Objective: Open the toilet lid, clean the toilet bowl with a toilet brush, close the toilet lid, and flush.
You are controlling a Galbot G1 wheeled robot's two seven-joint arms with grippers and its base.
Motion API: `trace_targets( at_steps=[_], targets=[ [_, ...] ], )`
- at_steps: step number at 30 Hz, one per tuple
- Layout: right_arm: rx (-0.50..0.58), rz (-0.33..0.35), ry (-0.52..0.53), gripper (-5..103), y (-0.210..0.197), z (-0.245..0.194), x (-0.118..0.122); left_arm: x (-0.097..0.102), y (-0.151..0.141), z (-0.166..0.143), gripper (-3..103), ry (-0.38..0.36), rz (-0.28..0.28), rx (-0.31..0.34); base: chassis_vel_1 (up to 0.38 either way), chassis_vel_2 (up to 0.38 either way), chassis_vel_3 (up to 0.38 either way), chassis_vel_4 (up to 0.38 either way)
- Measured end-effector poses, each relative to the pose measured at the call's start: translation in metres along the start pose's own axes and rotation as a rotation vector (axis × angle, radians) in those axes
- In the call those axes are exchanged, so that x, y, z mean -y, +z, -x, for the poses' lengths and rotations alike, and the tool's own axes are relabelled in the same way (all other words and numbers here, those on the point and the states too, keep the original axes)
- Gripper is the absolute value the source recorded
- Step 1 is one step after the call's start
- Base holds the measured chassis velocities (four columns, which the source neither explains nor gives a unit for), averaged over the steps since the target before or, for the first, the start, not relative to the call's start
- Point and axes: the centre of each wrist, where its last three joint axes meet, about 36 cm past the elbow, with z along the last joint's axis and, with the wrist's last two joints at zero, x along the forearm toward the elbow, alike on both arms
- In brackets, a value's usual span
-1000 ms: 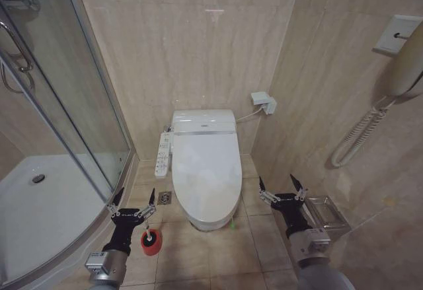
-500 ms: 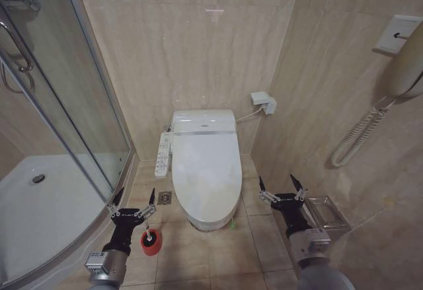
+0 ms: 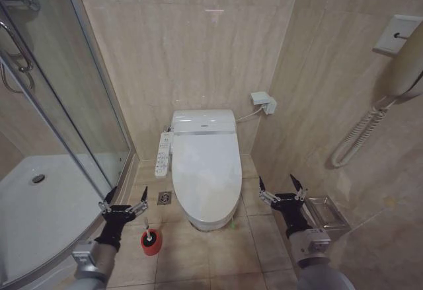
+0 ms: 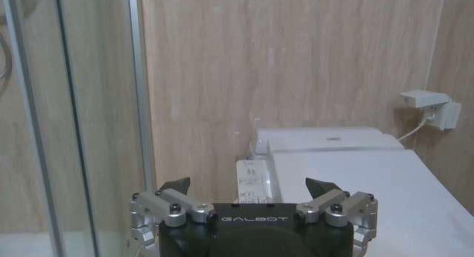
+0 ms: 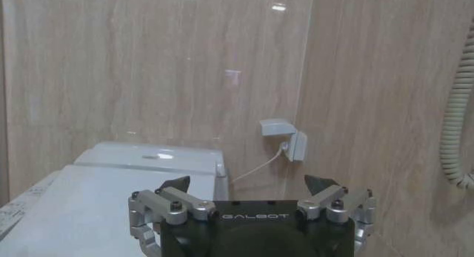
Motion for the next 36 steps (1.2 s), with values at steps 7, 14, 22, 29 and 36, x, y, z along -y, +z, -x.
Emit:
trace_targets(
  at_steps=[7, 14, 22, 29, 36],
  targets=[
    [0.0, 0.0, 0.0, 100, 0.0, 0.0, 0.0, -0.019, -0.029, -0.005, 100, 0.013, -0.033, -0.089, 0.0, 0.0, 0.0, 0.0],
    [0.0, 0.0, 0.0, 100, 0.0, 0.0, 0.0, -0.034, -0.028, -0.005, 100, 0.068, -0.027, -0.167, 0.0, 0.0, 0.0, 0.0],
    [0.0, 0.0, 0.0, 100, 0.0, 0.0, 0.0, -0.033, -0.025, -0.004, 100, 0.076, -0.028, -0.171, 0.0, 0.0, 0.0, 0.0],
    [0.0, 0.0, 0.0, 100, 0.0, 0.0, 0.0, -0.034, -0.024, -0.002, 100, 0.075, -0.027, -0.15, 0.0, 0.0, 0.0, 0.0],
    [0.0, 0.0, 0.0, 100, 0.0, 0.0, 0.0, -0.032, -0.021, -0.001, 100, 0.087, -0.033, -0.145, 0.0, 0.0, 0.0, 0.0]
  ],
)
